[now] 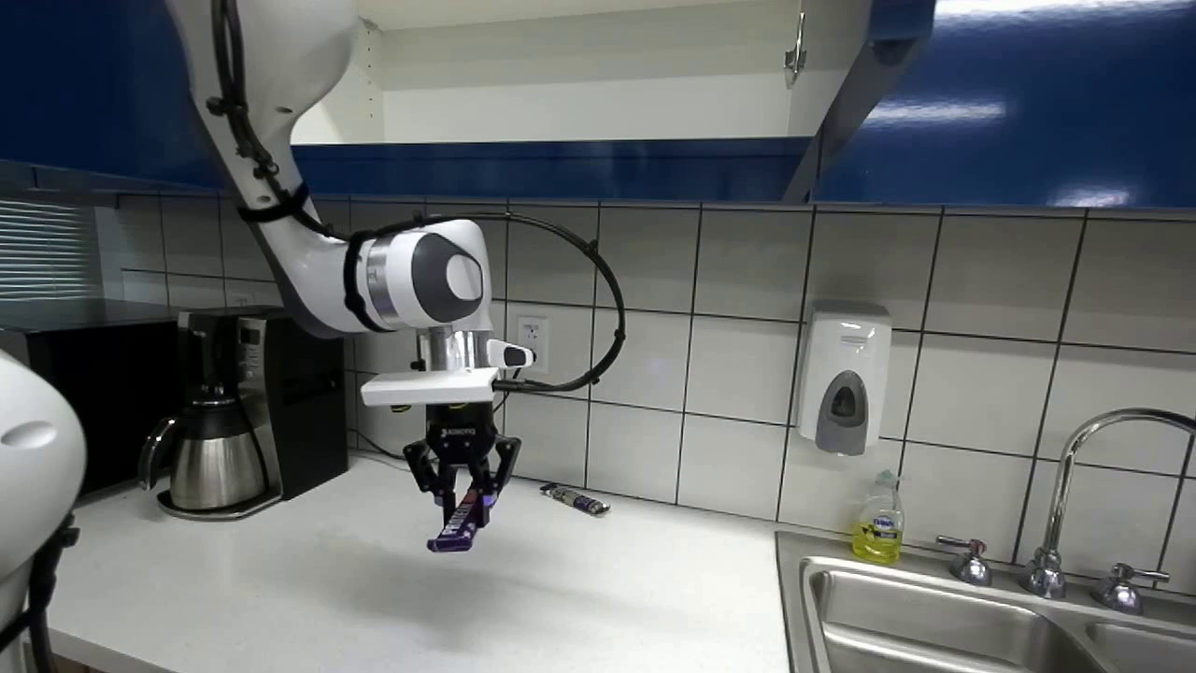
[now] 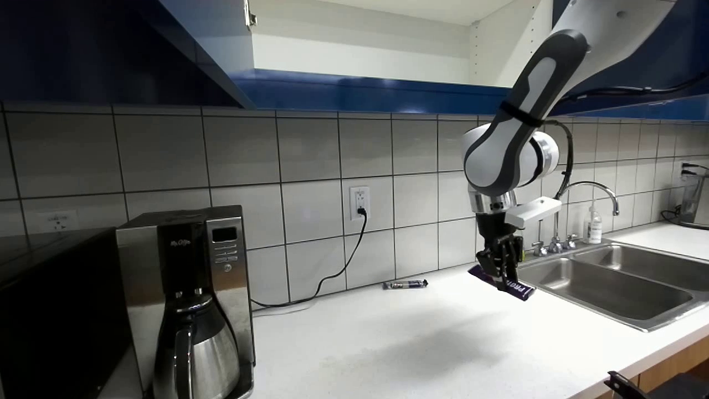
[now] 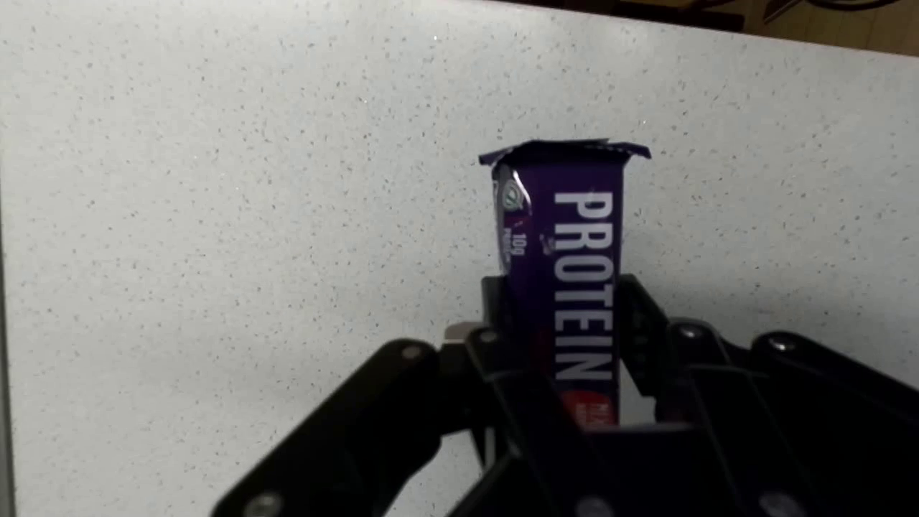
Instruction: Put the blue packet in the top cabinet
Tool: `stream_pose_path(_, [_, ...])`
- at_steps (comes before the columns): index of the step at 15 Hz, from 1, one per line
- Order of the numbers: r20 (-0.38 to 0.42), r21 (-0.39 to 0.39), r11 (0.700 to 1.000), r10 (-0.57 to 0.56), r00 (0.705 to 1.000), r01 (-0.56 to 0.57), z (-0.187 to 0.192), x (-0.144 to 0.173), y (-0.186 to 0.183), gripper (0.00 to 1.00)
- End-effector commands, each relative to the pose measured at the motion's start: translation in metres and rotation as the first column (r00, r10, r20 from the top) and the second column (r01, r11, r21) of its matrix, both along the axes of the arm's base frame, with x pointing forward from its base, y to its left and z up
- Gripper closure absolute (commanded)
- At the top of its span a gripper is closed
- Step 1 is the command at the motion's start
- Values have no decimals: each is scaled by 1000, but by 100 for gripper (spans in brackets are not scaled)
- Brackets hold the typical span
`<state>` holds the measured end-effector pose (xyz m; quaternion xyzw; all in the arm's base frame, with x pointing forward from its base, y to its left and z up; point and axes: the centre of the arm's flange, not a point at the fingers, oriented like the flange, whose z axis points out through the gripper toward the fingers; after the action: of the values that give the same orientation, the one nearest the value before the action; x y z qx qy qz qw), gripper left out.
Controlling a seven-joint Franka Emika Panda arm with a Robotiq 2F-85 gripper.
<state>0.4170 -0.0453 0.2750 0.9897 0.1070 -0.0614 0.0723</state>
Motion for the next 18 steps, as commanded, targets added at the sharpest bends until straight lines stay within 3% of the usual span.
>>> stream_pose_path(1, [27,-16,1000,-12,1000,13,52,-44,8,86])
stream_pose_path(5, [60,-36,999,-23,998,25,102,-69,9,86])
stream_pose_path(10, [193,-68,997,-18,981,31,190,-80,22,86])
stream_pose_path(15, [365,-88,996,1,931,33,284,-82,34,86])
stream_pose_path(18, [466,-90,995,2,885,45,336,-73,36,86])
